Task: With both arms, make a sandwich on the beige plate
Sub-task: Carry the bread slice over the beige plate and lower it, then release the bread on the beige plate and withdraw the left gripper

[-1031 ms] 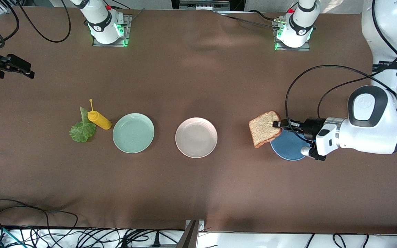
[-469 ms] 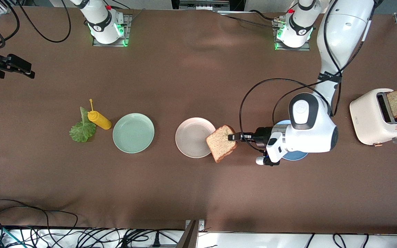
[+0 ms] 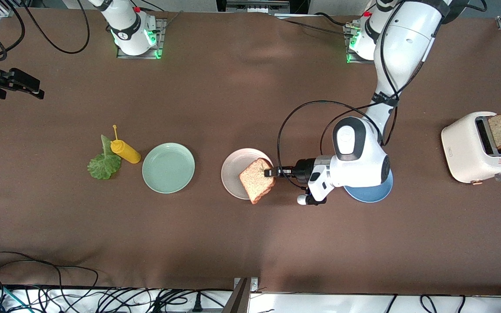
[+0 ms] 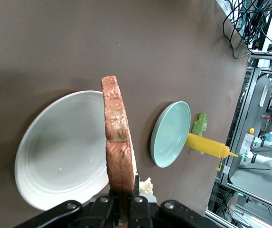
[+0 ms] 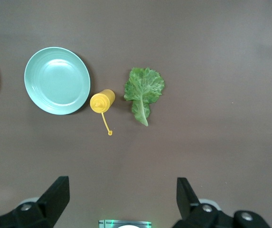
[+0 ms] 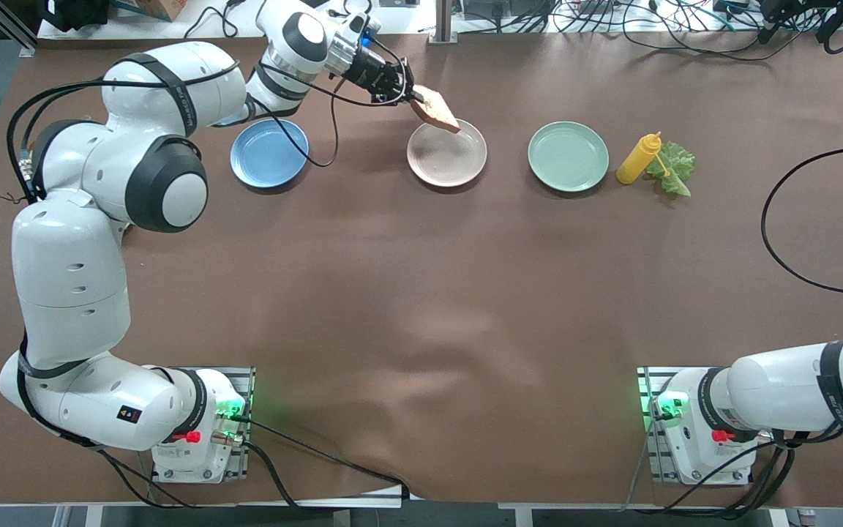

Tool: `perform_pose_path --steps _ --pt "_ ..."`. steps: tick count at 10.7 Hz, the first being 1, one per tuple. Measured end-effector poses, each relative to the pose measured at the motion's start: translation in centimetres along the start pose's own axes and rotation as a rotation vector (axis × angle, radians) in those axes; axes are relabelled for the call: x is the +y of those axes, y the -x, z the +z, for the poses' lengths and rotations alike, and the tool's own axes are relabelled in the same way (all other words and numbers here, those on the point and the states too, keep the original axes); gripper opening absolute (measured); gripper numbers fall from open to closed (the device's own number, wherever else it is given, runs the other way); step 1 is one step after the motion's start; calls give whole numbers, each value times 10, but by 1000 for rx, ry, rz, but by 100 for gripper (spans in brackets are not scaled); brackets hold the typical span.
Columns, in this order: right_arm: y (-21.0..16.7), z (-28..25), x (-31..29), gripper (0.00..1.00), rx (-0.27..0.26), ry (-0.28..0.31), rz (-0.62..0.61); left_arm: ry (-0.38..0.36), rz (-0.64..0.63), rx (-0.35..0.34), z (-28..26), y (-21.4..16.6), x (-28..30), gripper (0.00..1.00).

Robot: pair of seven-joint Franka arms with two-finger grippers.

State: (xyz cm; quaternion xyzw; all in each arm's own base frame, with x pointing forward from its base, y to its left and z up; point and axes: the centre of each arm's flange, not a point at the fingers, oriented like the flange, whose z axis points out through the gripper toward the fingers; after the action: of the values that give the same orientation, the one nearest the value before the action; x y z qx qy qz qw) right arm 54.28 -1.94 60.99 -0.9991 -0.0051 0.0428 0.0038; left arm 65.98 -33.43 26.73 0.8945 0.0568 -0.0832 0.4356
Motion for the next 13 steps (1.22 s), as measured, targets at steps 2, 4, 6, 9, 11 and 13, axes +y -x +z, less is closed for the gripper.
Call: perform_pose_path --steps 2,4,6,9,11,13 --pt "0 0 0 100 0 0 0 -8 -8 9 29 7 -2 9" --pt "0 1 0 100 -3 0 -1 -19 -14 -5 45 11 -8 9" --pt "0 1 -1 100 -4 0 -1 -24 -16 -14 51 13 -10 9" --pt "-1 2 -2 100 -9 0 -3 -30 -14 -29 61 20 -8 9" --pt "-1 3 -5 100 -13 1 -9 -39 -24 -41 67 24 -15 9" --pt "-1 4 -7 100 -14 1 -12 -24 -55 -40 69 23 -22 33"
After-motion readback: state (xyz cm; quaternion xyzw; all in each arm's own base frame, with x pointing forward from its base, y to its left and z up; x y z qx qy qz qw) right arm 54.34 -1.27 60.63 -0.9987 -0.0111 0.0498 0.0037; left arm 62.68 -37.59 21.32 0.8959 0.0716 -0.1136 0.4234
